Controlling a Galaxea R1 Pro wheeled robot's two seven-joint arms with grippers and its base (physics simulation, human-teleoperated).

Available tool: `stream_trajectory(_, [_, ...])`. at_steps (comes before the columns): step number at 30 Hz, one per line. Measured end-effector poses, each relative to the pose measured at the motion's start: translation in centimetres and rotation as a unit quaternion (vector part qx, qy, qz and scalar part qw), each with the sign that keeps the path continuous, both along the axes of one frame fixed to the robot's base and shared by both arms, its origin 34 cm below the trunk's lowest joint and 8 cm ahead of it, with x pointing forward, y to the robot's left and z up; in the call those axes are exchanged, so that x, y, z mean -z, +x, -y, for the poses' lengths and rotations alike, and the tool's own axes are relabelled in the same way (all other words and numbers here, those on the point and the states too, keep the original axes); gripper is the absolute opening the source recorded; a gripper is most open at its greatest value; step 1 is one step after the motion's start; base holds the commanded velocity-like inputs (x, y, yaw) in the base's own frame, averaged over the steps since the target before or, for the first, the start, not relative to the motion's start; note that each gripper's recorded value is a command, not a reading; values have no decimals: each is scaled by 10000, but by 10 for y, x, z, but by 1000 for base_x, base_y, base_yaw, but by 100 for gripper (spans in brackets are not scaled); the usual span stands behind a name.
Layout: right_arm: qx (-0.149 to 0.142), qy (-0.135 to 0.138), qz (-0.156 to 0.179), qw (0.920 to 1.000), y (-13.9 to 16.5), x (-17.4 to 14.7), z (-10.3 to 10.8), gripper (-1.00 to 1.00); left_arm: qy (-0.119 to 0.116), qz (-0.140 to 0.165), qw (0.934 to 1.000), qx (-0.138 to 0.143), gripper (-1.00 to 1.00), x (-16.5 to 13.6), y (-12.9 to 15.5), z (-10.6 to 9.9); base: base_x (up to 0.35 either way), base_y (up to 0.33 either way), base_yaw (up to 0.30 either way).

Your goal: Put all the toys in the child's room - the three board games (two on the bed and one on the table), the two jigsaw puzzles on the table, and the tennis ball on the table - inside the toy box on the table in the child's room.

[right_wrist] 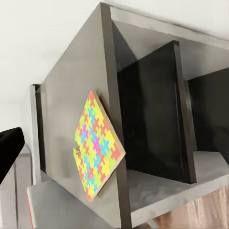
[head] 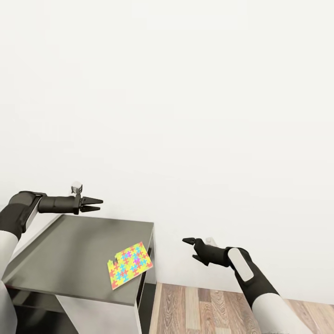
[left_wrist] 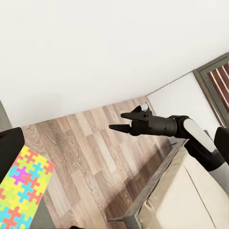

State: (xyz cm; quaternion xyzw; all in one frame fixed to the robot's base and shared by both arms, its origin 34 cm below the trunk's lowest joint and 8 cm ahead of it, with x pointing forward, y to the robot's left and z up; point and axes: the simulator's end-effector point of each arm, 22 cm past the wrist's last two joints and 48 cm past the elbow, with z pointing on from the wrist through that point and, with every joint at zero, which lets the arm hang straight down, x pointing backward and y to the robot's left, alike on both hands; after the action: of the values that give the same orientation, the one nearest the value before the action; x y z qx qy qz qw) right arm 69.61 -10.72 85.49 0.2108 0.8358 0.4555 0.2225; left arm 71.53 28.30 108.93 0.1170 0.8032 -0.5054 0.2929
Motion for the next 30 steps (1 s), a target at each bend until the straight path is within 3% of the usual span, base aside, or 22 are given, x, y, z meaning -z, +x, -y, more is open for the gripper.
stream_trajectory(9, [21, 220, -329, 9992, -8, 22, -9, 100, -11, -57, 10000, -12, 100, 11, 0, 0, 0, 0, 0])
stream_trajectory(30, [-6, 285, -306, 9991, -8, 51, -12, 100, -4, -90, 10000, -14, 100, 45, 0, 0, 0, 0, 14])
